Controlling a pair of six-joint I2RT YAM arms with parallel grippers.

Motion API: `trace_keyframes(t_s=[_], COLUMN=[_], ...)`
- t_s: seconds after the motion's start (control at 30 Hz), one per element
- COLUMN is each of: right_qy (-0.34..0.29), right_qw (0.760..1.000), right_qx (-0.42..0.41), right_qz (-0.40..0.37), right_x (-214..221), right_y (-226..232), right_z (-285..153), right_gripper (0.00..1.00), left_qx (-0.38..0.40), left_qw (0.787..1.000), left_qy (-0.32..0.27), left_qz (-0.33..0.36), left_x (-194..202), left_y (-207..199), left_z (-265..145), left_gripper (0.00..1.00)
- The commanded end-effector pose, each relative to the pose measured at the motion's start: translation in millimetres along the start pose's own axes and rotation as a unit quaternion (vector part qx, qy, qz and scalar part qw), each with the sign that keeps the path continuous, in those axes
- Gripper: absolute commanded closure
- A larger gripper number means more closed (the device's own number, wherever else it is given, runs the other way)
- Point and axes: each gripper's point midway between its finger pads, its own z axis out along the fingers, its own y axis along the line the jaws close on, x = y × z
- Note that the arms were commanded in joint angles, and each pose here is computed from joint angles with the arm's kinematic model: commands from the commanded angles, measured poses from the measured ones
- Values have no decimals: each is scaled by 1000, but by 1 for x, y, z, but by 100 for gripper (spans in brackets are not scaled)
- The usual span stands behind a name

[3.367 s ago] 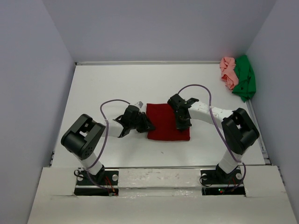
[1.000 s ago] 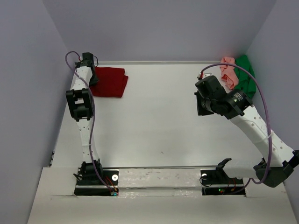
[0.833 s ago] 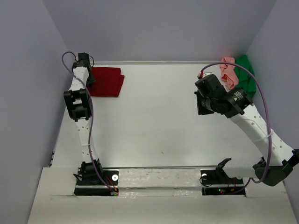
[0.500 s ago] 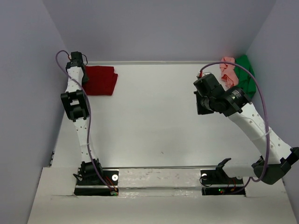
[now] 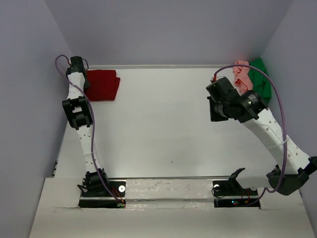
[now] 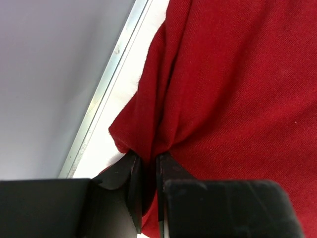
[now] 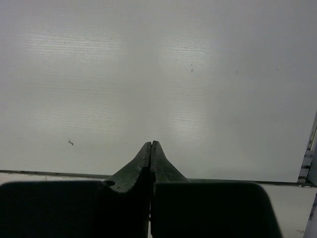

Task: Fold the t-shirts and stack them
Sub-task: Neatly place the folded tshirt to the corner

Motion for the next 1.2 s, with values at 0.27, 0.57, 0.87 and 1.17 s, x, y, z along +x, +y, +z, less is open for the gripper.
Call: trace_keyframes(t_s=[0.27, 0.57, 0.87, 1.17], right_qy=[0, 12, 25, 31], right_qw=[1000, 1000, 999, 998], right_qx=[-12, -23, -33, -49], right_qz=[10, 2, 2, 6], right_x=[1, 6, 14, 20], right_y=[5, 11, 16, 22], right_z=[-5, 1, 7, 10], right_gripper=[100, 100, 100, 100], left_qx=[-23, -25, -40, -87], left_qw=[997, 994, 991, 977], left_qy=[-69, -105, -128, -183], left_qz=[-19, -29, -22, -70], left_x=[-41, -61, -68, -82], left_y=[19, 17, -1, 0], left_z=[-16, -46, -81, -148], left_gripper=[48, 20, 10, 10])
